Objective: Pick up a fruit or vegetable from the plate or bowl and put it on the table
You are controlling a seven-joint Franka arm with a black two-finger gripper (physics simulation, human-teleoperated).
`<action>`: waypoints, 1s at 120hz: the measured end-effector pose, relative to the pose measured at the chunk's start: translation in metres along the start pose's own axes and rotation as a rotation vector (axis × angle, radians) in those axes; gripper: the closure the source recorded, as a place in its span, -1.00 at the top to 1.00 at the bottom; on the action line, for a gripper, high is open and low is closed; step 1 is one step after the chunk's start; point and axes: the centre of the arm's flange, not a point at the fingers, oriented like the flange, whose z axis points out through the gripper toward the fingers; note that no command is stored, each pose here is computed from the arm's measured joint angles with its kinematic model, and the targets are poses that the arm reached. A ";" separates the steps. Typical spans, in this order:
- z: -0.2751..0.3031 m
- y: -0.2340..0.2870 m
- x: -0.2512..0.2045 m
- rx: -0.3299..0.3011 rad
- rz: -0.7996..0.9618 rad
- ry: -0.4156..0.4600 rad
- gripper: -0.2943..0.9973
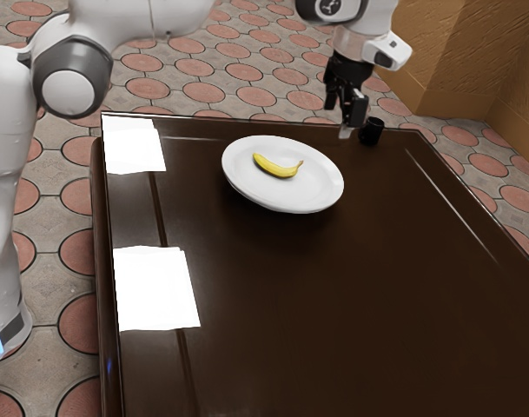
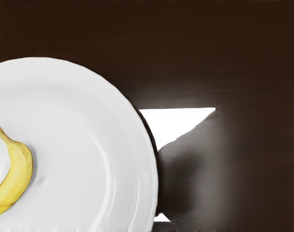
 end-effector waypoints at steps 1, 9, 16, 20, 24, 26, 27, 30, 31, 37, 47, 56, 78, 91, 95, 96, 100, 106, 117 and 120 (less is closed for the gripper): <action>0.000 0.000 0.000 0.000 -0.001 0.001 0.54; -0.003 -0.003 -0.002 0.003 -0.006 -0.001 0.54; -0.008 -0.003 -0.004 0.004 -0.003 0.002 0.54; -0.017 -0.005 -0.007 0.007 0.003 0.012 0.54; -0.026 -0.008 -0.011 0.014 0.014 0.020 0.54; -0.031 -0.010 -0.013 0.016 0.020 0.024 0.54; -0.033 -0.011 -0.015 0.016 0.022 0.025 0.54; -0.037 -0.016 -0.018 0.016 0.028 0.024 0.54; -0.038 -0.017 -0.019 0.016 0.030 0.022 0.54; -0.044 -0.026 -0.027 0.005 0.049 0.008 0.54; -0.036 -0.028 -0.035 -0.017 0.121 -0.046 0.54; -0.023 -0.022 -0.038 -0.033 0.202 -0.098 0.54; 0.022 -0.017 -0.084 -0.061 0.364 -0.218 0.54; 0.038 -0.014 -0.091 -0.079 0.441 -0.223 0.54; 0.044 -0.013 -0.092 -0.085 0.463 -0.227 0.54; 0.044 -0.012 -0.092 -0.086 0.468 -0.227 0.54; 0.044 -0.013 -0.095 -0.088 0.487 -0.221 0.54; 0.044 -0.016 -0.097 -0.090 0.507 -0.214 0.54; 0.048 -0.055 -0.098 -0.095 0.480 -0.199 0.54; 0.049 -0.074 -0.100 -0.096 0.456 -0.196 0.54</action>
